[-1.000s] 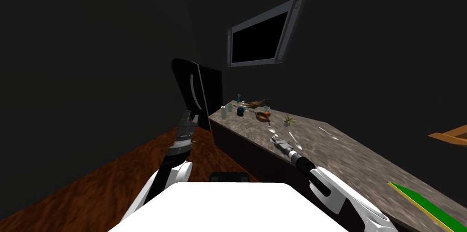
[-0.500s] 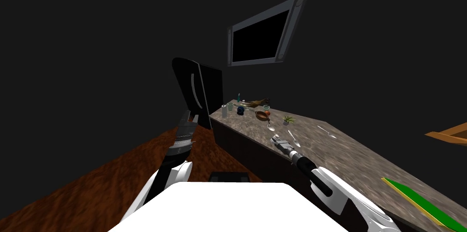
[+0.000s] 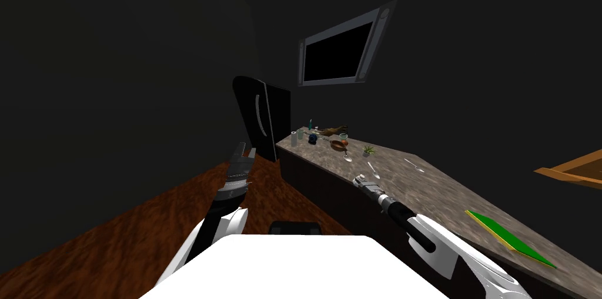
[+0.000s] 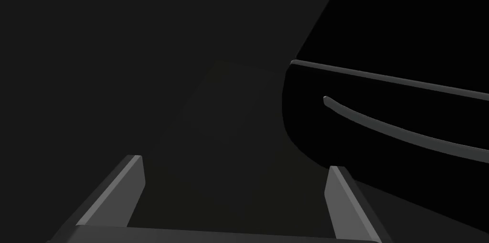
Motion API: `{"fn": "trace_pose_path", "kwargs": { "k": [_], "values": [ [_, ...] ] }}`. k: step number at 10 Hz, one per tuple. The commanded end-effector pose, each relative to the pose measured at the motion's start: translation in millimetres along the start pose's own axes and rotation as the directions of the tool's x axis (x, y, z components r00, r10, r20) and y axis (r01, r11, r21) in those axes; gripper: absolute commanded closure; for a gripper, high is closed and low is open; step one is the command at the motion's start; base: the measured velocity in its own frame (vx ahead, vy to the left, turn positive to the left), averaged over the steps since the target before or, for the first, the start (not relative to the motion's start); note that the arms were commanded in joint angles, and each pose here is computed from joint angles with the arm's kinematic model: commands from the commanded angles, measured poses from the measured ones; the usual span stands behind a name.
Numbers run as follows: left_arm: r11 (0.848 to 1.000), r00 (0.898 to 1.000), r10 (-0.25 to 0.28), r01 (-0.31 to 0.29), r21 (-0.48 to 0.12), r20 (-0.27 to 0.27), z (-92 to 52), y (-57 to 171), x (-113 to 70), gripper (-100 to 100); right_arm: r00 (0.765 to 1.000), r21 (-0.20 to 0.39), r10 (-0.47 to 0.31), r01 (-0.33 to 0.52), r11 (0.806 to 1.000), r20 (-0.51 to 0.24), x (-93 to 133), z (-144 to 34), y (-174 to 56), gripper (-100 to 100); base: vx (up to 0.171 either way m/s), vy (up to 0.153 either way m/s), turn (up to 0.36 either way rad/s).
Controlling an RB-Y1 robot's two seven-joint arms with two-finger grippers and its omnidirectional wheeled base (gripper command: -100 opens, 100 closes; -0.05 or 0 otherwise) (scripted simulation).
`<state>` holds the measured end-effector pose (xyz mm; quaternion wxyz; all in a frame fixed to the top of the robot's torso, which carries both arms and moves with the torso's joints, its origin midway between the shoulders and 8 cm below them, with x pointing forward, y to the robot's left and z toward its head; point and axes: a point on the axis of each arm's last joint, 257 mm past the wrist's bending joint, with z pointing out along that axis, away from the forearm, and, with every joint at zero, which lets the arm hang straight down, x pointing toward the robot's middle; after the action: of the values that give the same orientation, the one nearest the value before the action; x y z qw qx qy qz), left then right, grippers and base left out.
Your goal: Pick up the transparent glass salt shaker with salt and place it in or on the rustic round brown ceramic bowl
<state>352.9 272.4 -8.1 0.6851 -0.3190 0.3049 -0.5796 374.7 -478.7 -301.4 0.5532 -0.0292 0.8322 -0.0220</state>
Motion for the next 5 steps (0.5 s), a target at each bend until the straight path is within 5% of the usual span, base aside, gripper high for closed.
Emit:
{"fn": "trace_pose_path", "kwargs": {
  "k": [1, 5],
  "values": [
    [1.000, 1.000, 0.000, 0.000, 0.000, 0.000, 0.0, 0, 0.0, 0, 1.000, 0.025, -0.007, 0.007, 1.000, -0.008, -7, 1.8, -20, 100, -0.176, 0.039, 0.064],
    [1.000, 1.000, 0.000, 0.000, 0.000, 0.000, 0.0, 0, 0.0, 0, 0.999, 0.097, -0.028, 0.030, 0.995, -0.018, -33, 3.0, -70, 100, -0.179, 0.047, 0.090]
  ]
}}
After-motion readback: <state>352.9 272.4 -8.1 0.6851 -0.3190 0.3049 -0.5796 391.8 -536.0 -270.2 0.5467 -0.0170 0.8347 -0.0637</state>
